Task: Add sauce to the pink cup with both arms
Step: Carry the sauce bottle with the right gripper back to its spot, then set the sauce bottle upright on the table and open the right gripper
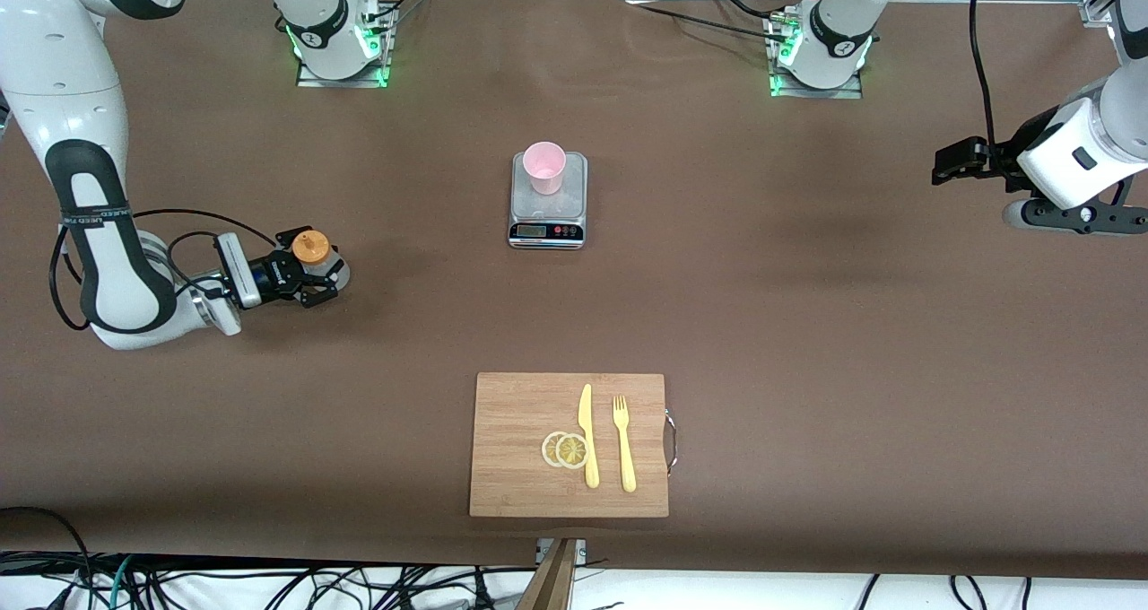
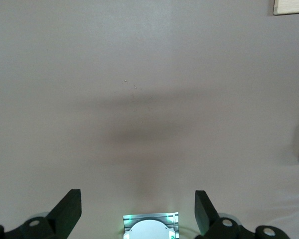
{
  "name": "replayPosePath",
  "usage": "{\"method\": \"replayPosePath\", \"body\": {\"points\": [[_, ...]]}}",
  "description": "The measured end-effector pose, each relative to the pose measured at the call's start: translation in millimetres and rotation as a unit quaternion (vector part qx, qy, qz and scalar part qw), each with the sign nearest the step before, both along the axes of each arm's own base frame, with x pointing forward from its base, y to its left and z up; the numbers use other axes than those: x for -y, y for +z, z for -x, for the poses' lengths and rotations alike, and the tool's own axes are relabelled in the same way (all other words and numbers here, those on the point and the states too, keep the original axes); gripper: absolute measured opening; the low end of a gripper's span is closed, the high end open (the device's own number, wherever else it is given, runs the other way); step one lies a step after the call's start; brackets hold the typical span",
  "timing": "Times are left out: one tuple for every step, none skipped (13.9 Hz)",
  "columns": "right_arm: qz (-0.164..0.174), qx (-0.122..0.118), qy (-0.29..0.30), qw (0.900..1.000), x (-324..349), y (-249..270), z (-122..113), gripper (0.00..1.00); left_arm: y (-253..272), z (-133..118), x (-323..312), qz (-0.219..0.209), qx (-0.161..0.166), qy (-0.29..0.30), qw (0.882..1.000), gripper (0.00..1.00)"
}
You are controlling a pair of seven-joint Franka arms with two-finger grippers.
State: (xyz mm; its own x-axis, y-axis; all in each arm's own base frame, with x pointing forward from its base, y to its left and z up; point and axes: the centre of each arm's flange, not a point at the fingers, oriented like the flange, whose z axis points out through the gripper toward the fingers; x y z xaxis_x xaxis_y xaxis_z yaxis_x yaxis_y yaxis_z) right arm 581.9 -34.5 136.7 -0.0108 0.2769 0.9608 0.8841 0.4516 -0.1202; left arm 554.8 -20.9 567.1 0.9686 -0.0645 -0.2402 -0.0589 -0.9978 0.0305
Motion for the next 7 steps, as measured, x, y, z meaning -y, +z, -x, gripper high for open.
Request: {"method": "replayPosePath", "body": {"points": [[-0.014,-0.001,0.002,1.0,6,-9,7,0.28,0,0,0,0.0,0.0,0.0,1.0,1.0],[-0.025,-0.002,0.001,1.0,12,-18,12,0.28,0,0,0,0.0,0.0,0.0,1.0,1.0],[-0.032,-0.001,-0.001,0.999,18,-27,16,0.28,0,0,0,0.0,0.0,0.0,1.0,1.0],[-0.037,-0.003,-0.004,0.999,21,-34,20,0.28,0,0,0,0.0,0.0,0.0,1.0,1.0],[-0.039,-0.005,-0.006,0.999,23,-39,22,0.28,0,0,0,0.0,0.0,0.0,1.0,1.0],[-0.043,-0.007,-0.007,0.999,24,-41,24,0.27,0,0,0,0.0,0.0,0.0,1.0,1.0],[-0.045,-0.009,-0.008,0.999,25,-42,24,0.26,0,0,0,0.0,0.0,0.0,1.0,1.0]]}}
